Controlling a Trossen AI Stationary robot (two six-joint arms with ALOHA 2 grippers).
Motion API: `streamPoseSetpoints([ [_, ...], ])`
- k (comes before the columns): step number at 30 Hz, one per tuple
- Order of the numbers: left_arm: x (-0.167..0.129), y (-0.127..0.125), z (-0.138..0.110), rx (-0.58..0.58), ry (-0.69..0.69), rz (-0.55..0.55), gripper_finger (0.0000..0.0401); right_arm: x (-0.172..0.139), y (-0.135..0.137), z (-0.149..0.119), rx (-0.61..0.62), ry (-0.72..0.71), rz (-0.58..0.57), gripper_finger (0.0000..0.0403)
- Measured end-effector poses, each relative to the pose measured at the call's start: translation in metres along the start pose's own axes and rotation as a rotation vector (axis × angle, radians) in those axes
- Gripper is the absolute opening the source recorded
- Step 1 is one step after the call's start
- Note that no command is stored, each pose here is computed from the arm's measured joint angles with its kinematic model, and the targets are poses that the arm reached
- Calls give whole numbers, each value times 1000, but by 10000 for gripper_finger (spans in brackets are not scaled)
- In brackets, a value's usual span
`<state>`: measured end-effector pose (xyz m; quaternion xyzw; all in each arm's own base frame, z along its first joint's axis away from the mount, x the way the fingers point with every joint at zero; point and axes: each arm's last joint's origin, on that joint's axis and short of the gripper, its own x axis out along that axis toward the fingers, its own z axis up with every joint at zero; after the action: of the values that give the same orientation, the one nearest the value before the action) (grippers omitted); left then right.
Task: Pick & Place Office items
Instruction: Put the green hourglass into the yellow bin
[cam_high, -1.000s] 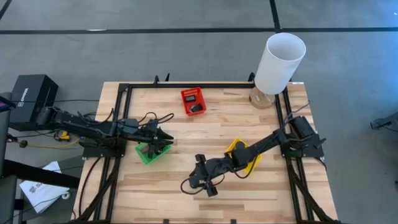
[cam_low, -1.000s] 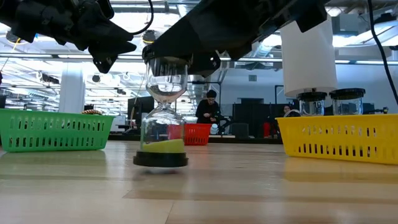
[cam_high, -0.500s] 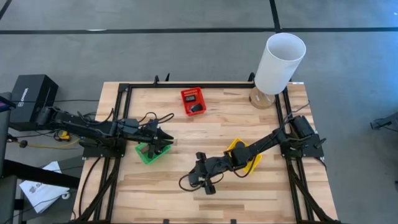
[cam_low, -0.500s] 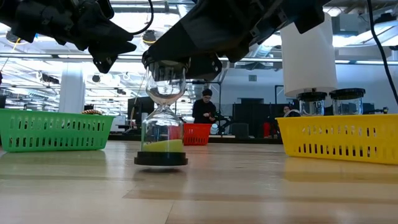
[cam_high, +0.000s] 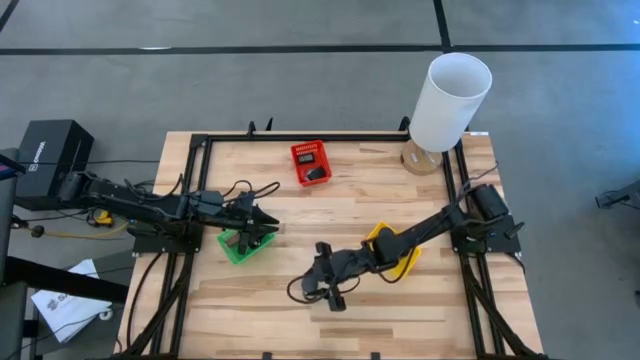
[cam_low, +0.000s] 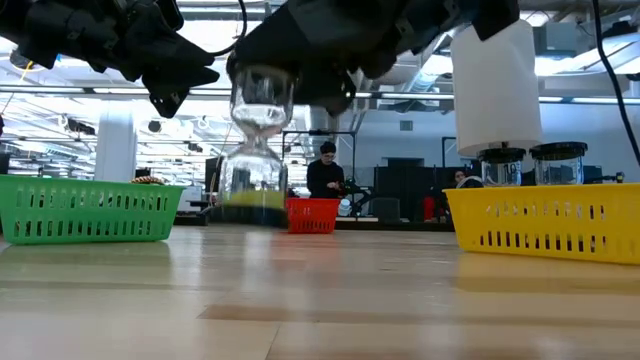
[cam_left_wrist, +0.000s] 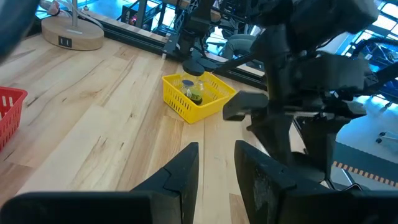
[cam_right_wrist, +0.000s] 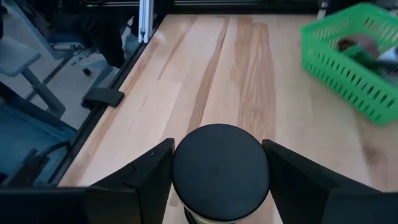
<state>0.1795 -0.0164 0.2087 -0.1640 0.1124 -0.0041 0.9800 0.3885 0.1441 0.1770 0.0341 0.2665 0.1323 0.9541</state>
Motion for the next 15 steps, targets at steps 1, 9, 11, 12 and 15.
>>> streamPoseSetpoints([
  [1,0,0,0,0,0,0,99,-2,0,2,-16,-4,0,224],
  [9,0,0,0,0,0,0,99,-29,2,27,-55,56,-62,203],
  [11,0,0,0,0,-1,0,99,-39,2,32,-60,84,-93,206],
  [12,0,0,0,0,-1,0,99,-44,2,34,-63,95,-113,211],
  [15,0,0,0,0,-1,0,99,-60,6,39,-76,111,-163,218],
])
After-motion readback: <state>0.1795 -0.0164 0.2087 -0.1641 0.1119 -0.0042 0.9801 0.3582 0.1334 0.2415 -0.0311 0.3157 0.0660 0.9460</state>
